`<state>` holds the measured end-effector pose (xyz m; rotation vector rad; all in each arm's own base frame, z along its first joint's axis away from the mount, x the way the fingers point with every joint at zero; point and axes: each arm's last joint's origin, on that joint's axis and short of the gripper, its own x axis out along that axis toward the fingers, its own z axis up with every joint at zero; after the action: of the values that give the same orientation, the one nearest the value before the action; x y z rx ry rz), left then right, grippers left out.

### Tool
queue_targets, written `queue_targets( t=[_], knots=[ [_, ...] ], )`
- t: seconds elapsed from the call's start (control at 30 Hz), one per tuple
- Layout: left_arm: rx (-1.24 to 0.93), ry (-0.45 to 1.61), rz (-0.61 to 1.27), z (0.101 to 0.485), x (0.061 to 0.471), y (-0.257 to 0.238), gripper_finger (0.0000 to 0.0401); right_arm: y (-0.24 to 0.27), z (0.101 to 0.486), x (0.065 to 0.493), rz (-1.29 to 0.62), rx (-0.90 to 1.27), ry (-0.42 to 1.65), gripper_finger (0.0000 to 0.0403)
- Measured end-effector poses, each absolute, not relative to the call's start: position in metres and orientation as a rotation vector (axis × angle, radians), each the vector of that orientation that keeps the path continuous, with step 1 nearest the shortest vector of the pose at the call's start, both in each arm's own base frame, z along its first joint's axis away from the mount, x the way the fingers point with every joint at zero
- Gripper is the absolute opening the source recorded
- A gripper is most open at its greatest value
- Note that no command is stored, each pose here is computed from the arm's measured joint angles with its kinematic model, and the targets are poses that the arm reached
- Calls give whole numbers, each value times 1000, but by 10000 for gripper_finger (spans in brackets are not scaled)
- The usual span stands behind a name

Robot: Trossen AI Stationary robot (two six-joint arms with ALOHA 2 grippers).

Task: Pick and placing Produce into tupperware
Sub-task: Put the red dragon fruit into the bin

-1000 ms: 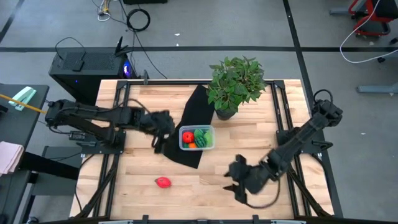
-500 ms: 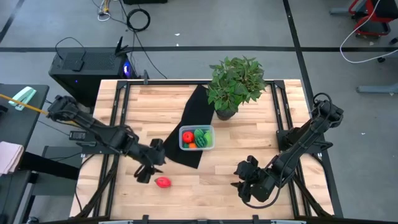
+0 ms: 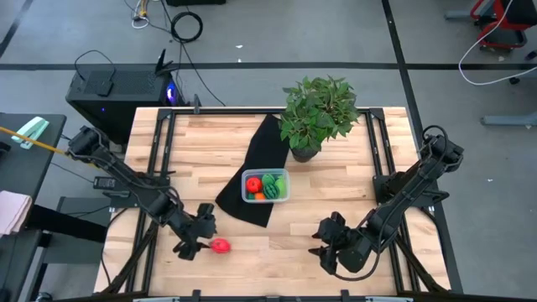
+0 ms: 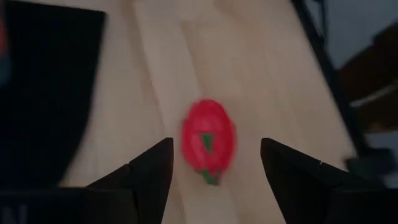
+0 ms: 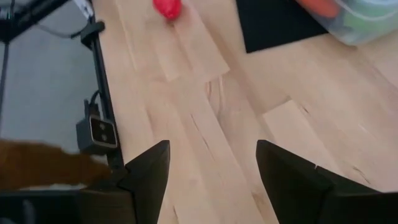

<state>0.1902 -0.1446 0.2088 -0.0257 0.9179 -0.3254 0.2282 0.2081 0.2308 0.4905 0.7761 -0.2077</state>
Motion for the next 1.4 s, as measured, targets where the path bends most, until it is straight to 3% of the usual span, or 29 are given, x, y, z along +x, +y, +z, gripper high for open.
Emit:
queue_targets(
  t=[0.2,0.83,1.4],
  knots=[
    [75,909,-291,196,194,-152,258,208,231,229,-263,578,739,241],
    [87,918,-315,174,200,-173,252,209,233,230,-300,709,715,240],
    [133,981,-299,165,201,-169,361,203,233,236,-316,726,704,240]
  ],
)
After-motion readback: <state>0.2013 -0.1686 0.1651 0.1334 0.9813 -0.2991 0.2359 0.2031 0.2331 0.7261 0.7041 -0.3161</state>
